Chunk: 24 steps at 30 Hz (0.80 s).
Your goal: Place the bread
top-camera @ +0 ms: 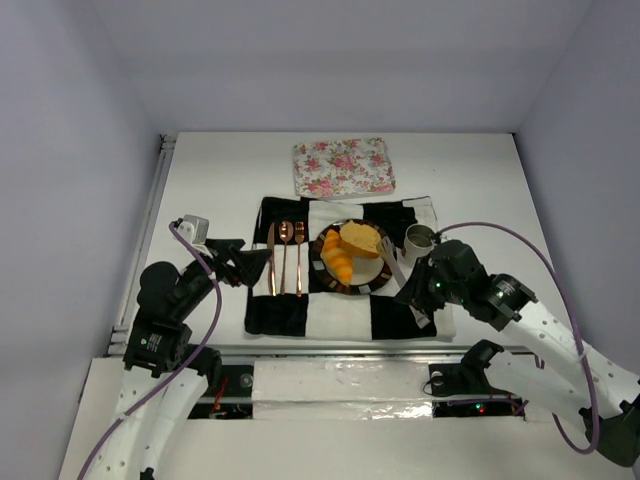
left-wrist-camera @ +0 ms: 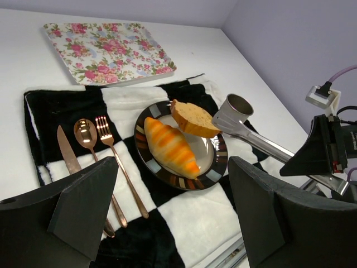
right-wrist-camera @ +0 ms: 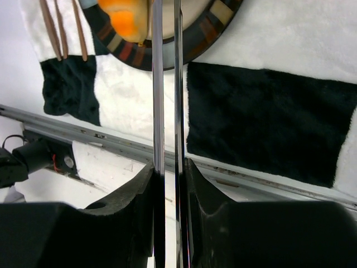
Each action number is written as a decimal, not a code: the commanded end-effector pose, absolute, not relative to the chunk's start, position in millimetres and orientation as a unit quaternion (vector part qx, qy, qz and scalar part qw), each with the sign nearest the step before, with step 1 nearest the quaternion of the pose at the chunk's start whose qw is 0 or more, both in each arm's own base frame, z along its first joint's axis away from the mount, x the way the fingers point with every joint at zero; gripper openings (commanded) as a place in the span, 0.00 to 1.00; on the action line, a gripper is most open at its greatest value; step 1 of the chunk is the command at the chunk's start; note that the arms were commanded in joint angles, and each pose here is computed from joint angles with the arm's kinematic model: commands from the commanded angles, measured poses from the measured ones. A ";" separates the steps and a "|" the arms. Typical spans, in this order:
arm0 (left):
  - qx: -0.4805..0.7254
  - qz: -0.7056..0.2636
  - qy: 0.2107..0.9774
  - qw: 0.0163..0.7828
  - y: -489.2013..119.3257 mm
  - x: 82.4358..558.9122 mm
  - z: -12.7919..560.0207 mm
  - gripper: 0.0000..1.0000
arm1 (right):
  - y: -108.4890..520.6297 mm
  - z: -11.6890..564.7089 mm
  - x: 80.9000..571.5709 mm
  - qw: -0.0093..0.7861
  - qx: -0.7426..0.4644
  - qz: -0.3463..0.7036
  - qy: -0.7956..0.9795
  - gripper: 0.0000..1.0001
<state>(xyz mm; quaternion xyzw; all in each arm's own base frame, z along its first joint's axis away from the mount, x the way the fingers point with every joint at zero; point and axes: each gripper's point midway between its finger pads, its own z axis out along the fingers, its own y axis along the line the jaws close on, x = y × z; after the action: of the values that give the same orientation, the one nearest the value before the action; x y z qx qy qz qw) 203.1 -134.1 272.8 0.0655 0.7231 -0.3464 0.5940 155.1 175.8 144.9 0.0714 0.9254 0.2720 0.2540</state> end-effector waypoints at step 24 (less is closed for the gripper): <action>0.081 -0.358 0.700 0.612 -138.3 201.4 286.6 0.78 | 189.7 255.7 197.9 0.382 0.063 0.315 0.866 0.42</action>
<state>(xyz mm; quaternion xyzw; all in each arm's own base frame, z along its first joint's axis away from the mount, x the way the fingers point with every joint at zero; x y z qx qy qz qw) 202.3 -135.2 272.2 0.0681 0.7233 -0.3488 0.5921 169.8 185.7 218.1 0.0661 0.8930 0.3155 0.3142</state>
